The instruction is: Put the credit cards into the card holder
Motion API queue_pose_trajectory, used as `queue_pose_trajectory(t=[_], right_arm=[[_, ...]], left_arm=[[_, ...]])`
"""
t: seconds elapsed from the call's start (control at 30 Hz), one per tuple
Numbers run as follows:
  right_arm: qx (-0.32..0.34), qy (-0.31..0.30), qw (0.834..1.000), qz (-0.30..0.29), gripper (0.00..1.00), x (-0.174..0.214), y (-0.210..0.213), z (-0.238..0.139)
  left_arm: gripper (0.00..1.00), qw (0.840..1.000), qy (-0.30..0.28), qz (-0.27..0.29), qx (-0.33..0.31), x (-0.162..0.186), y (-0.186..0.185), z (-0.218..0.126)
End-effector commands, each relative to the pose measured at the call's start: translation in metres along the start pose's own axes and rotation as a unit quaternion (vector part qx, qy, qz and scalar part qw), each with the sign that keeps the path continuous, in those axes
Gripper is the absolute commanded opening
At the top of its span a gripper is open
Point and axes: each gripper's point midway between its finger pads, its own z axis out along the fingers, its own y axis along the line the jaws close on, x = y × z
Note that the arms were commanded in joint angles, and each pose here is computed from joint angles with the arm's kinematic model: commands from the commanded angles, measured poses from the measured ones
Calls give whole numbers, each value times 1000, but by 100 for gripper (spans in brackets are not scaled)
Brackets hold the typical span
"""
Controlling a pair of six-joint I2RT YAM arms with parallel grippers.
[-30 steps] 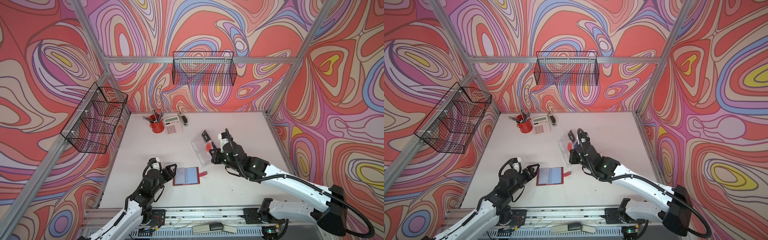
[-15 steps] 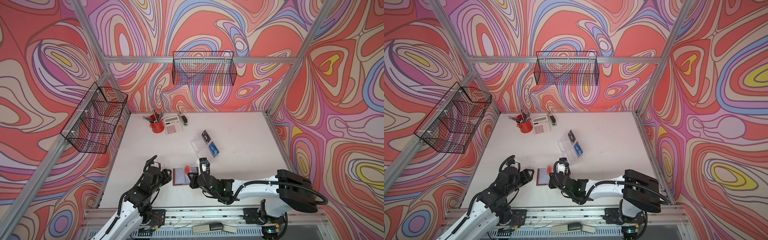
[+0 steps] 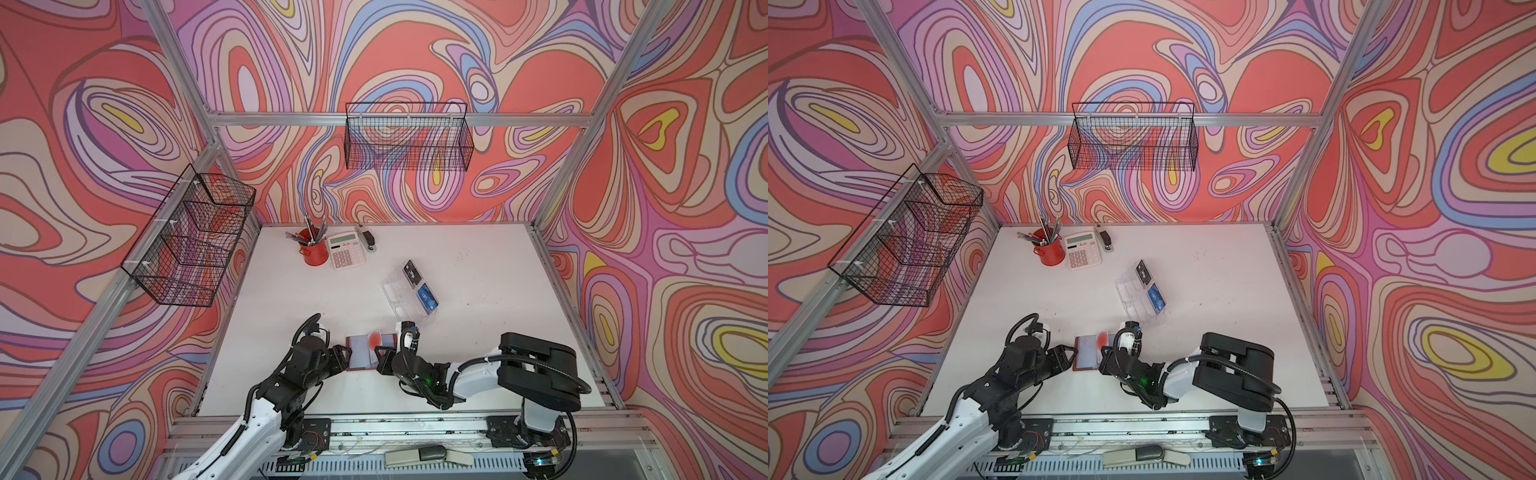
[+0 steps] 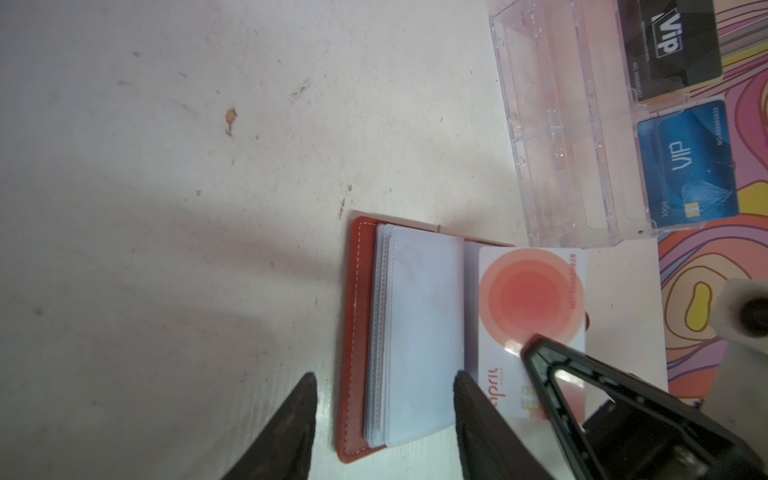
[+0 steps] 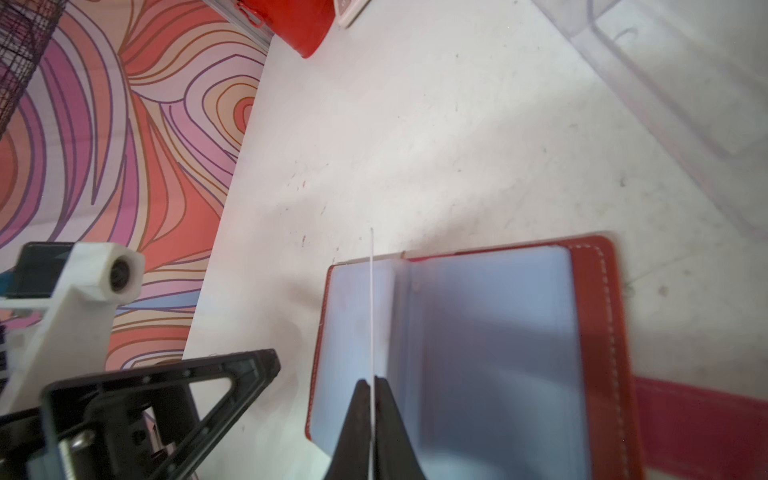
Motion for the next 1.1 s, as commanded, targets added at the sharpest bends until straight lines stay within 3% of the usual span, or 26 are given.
queue_pose_trajectory(t=[0.0, 0.2, 0.6, 1.07], right_arm=[[-41, 9, 997, 57, 0, 1, 0, 9], [-45, 18, 997, 58, 0, 7, 0, 19], [-44, -13, 998, 50, 0, -13, 1, -4], [-56, 22, 997, 50, 0, 11, 6, 17]], left_arm=[[55, 1000, 5, 2, 16, 2, -5, 5], [55, 1000, 21, 4, 9, 4, -5, 10], [55, 1000, 19, -9, -18, 4, 5, 12], [55, 1000, 16, -10, -15, 3, 4, 11]])
